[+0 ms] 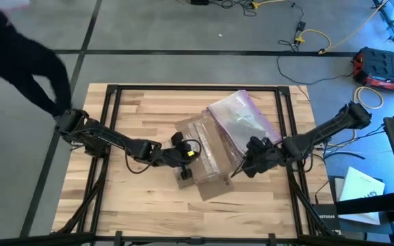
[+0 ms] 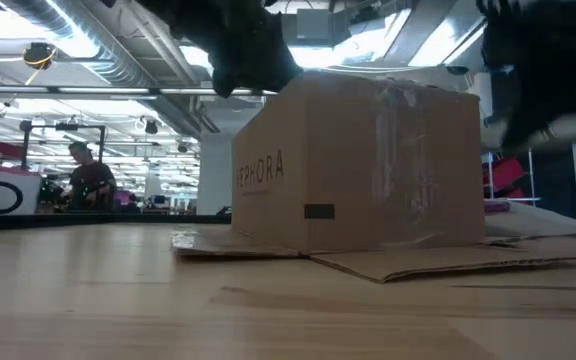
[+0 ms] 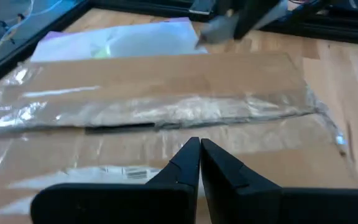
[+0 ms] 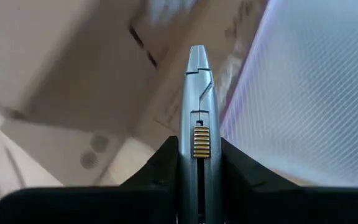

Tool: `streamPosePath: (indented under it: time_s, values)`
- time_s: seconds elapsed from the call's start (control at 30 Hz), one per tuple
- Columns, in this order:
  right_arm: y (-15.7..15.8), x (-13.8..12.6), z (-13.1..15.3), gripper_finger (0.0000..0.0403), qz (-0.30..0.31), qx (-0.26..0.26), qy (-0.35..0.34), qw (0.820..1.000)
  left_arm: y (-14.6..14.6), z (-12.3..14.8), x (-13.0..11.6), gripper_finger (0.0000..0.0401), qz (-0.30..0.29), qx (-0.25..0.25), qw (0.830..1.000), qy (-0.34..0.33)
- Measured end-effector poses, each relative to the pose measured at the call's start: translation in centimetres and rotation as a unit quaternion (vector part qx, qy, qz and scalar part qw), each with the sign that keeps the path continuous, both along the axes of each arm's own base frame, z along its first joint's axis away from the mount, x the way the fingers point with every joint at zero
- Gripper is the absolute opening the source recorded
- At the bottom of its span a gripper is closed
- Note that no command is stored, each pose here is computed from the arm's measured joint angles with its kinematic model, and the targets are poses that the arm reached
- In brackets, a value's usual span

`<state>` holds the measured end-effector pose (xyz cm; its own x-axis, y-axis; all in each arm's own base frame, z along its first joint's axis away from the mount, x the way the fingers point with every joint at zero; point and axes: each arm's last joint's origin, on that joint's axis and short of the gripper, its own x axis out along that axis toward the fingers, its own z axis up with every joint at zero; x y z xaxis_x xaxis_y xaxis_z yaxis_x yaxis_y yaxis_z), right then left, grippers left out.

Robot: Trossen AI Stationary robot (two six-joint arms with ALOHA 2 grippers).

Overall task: Unpack boxes
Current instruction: Break down the cardboard box using a cutter until it is fully flat

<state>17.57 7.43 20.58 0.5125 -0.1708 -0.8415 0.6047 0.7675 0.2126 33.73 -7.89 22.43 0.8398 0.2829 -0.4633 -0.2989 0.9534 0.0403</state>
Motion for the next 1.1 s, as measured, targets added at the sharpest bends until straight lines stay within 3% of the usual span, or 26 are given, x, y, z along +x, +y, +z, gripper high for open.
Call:
streamPosePath:
  time_s: [0.3,0.5,0.8,1.1]
  values:
    - [0.1,-1.2,-4.3,0.0061,0.003,0.011,0.041,0.999,-0.3,0.9,0.6,0.0000,-0.070,0.010,0.997,-0.036]
    - [-0.1,-1.6,-5.1,0.0070,0.009,0.008,0.049,0.999,-0.2,1.1,0.6,0.0000,-0.068,0.004,0.997,-0.041]
    - [-0.1,-2.3,-7.3,0.0074,0.033,0.065,0.052,0.996,0.1,1.1,0.7,0.0000,-0.056,-0.009,0.997,-0.045]
    - [-0.2,-2.4,-7.5,0.0078,0.042,0.065,0.049,0.996,-0.3,1.1,0.6,0.0000,-0.054,-0.030,0.997,-0.050]
